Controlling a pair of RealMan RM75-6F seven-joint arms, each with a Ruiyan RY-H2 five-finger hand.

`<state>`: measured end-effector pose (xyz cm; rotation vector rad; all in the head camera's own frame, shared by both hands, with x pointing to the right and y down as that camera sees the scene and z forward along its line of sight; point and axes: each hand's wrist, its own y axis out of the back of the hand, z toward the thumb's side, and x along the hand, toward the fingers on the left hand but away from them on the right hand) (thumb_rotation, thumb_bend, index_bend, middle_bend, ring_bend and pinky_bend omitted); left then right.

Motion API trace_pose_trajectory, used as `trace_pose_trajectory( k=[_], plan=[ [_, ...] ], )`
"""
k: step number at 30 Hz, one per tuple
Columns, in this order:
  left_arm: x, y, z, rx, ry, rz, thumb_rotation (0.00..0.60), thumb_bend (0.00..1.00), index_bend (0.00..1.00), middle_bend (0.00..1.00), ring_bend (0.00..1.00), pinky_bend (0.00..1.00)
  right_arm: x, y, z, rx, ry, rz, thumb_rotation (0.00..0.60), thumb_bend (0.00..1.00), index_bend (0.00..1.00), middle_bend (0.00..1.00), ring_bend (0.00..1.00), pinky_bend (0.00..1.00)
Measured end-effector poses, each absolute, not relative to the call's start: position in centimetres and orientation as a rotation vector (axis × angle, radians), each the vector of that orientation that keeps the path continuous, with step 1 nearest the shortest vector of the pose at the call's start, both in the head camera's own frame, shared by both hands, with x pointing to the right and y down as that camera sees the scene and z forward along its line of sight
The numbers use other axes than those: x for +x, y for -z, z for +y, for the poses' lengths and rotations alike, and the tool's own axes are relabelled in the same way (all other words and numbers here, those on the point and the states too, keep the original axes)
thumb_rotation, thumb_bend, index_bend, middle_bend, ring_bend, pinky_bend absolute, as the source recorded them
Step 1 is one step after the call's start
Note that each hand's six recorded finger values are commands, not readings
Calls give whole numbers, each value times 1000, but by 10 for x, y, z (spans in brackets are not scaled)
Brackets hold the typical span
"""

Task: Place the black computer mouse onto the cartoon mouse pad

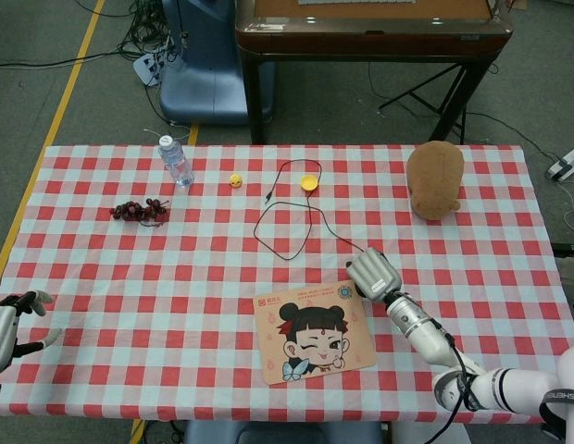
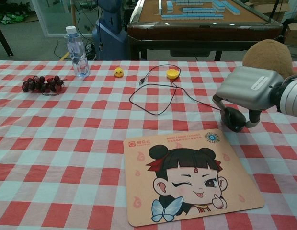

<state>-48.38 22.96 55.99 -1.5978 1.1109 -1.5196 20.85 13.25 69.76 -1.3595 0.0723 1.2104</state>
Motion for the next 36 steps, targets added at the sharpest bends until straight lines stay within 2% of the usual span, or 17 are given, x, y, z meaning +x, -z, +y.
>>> trace_pose_trajectory(
  k=[7, 18, 36],
  plan=[
    [-487, -559, 228, -1591, 1524, 1121, 600, 98, 516, 535, 486, 632, 192, -682, 144, -1309, -1122, 103, 600, 10, 446, 1000, 940, 1000],
    [-498, -557, 226, -1552, 1557, 1159, 600, 98, 516, 535, 486, 633, 160, -669, 180, -1202, -920, 187, 600, 17, 446, 1000, 941, 1000],
    [-507, -555, 225, -1520, 1602, 1173, 600, 98, 516, 535, 486, 635, 134, -669, 230, -1116, -693, 248, 600, 17, 446, 1000, 940, 1000]
  ],
)
